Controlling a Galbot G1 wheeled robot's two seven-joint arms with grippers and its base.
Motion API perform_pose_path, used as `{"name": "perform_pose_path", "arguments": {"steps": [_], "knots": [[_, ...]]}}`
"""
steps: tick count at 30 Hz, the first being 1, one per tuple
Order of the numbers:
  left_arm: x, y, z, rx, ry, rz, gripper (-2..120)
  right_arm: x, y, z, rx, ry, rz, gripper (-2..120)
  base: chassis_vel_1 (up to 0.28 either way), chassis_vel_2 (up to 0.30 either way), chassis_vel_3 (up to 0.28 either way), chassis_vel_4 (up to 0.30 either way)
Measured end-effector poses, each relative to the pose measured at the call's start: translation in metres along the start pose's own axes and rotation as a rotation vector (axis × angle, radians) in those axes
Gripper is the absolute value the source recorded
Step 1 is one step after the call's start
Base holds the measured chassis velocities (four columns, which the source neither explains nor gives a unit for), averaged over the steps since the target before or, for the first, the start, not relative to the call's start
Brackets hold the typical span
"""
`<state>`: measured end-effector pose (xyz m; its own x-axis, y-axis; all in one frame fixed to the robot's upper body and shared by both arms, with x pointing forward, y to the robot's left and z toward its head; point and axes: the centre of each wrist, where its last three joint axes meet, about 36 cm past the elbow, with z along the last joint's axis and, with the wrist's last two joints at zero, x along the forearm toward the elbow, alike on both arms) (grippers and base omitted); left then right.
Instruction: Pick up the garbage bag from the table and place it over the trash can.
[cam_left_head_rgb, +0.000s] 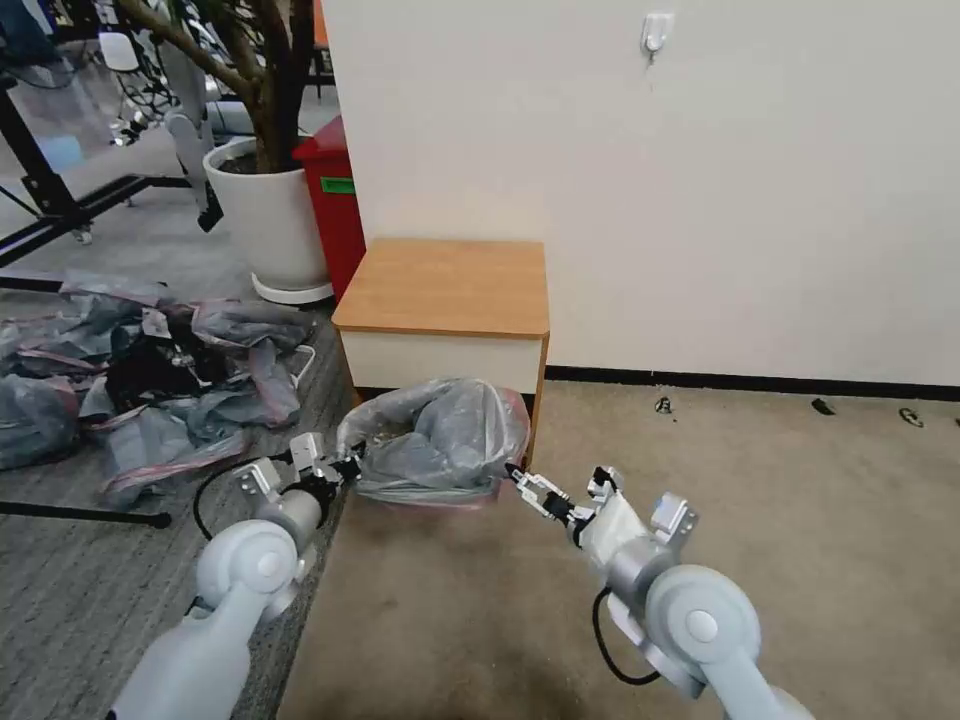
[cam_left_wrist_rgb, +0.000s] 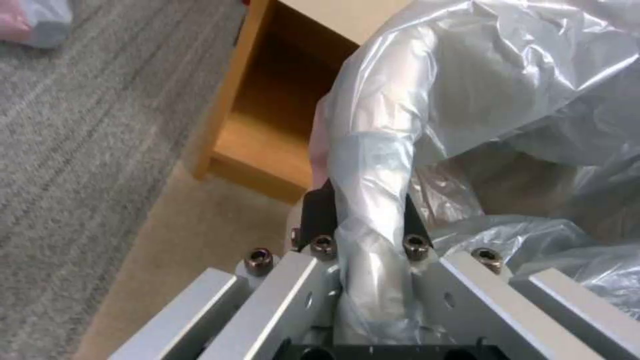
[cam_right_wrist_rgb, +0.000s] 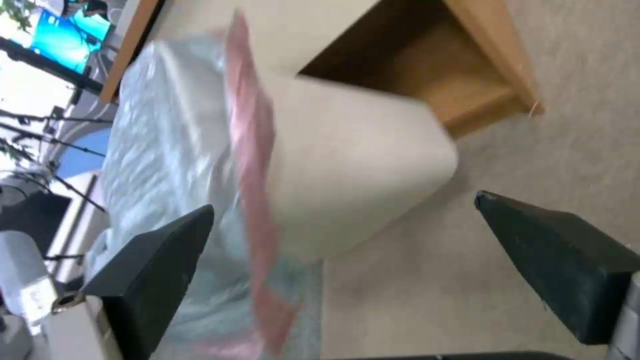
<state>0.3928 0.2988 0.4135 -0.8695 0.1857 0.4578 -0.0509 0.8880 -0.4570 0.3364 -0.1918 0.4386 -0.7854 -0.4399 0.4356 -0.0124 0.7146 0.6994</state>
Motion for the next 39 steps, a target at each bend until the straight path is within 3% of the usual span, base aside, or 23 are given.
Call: {"name": "perform_pose_path", "arguments": {"steps": [3, 9, 18, 31, 39], "knots": [[0.008, 0.01, -0.007, -0.028, 0.007, 0.029, 3, 0.001, -0.005, -0.011, 0.055, 0.004, -0.025, 100, 0.0, 0.0, 0.0, 0.0], [0.017, 0.019, -0.017, -0.056, 0.011, 0.053, 3, 0.001, -0.005, -0.034, 0.04, 0.074, -0.101, 100, 0.0, 0.0, 0.0, 0.0], [0.022, 0.017, -0.02, -0.069, 0.013, 0.064, 3, -0.011, -0.006, -0.051, 0.025, 0.144, -0.135, 100, 0.0, 0.0, 0.0, 0.0], [0.025, 0.012, -0.019, -0.068, 0.009, 0.077, 3, -0.027, -0.012, -0.055, 0.015, 0.162, -0.121, 97, 0.0, 0.0, 0.0, 0.0], [0.025, 0.009, -0.02, -0.069, 0.007, 0.082, 3, -0.03, -0.01, -0.056, 0.025, 0.165, -0.127, 73, 0.0, 0.0, 0.0, 0.0]]}}
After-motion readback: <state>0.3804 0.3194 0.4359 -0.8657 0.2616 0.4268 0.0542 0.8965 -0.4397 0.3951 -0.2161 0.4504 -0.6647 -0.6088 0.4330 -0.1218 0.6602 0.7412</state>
